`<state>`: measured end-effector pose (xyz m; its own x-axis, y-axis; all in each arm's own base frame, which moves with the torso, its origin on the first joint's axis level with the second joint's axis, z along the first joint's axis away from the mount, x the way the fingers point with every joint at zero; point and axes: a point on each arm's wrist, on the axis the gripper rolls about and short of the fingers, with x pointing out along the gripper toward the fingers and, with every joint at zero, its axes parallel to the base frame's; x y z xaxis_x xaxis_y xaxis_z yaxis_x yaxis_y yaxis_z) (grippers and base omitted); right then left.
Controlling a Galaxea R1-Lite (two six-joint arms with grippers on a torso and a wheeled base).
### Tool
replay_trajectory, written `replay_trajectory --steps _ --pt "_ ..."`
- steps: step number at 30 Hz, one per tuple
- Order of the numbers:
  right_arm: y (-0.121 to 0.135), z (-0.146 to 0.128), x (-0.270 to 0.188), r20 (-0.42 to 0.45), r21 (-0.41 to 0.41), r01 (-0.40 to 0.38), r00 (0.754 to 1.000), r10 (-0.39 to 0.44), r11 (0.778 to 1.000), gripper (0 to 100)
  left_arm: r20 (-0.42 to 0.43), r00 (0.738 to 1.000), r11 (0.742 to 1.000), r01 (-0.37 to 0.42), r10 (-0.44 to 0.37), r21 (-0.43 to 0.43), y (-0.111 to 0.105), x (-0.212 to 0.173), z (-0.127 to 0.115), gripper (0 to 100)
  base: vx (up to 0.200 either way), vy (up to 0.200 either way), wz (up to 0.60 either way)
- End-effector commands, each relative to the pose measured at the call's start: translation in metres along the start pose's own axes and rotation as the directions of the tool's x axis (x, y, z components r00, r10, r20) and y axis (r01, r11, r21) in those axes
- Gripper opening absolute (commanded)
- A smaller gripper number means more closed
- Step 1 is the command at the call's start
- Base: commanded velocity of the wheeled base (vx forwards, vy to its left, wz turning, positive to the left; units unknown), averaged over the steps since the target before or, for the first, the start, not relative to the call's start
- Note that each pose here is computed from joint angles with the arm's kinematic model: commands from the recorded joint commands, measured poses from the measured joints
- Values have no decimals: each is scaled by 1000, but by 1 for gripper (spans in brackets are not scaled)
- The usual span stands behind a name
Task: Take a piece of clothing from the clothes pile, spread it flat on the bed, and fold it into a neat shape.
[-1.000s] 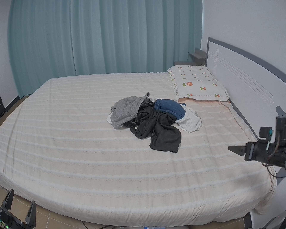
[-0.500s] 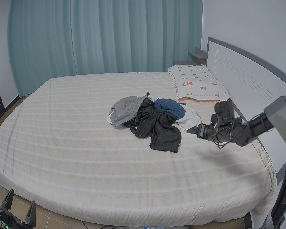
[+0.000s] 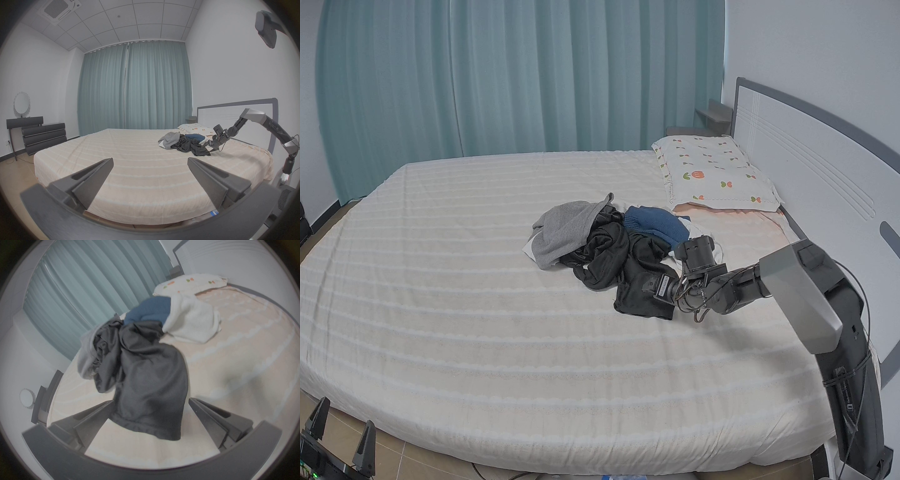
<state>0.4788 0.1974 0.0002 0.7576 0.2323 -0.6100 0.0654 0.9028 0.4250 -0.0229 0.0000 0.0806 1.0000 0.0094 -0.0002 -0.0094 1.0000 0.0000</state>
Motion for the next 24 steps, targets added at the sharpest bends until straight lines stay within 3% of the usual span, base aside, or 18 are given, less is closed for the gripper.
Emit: replay_trajectory --steps 1,6,7,17,24 --pt "-6 -19 24 -20 -3 19 1000 -19 1000 100 -3 1000 1000 -1 1 0 0 0 -5 100 0 0 0" --pt "3 -10 22 16 2 -5 1000 5 1000 100 -3 1000 1000 -1 1 0 0 0 -5 100 0 0 0" --pt "4 -9 22 21 2 -10 1000 10 1000 0 -3 1000 1000 -1 1 0 0 0 -5 100 0 0 0" --pt "12 -8 13 17 2 -21 1000 21 1000 0 -3 1000 1000 -1 1 0 0 0 -5 100 0 0 0" --pt "14 14 -40 -14 141 -62 998 65 988 0 -3 1000 1000 -1 1 0 0 0 -5 100 0 0 0"
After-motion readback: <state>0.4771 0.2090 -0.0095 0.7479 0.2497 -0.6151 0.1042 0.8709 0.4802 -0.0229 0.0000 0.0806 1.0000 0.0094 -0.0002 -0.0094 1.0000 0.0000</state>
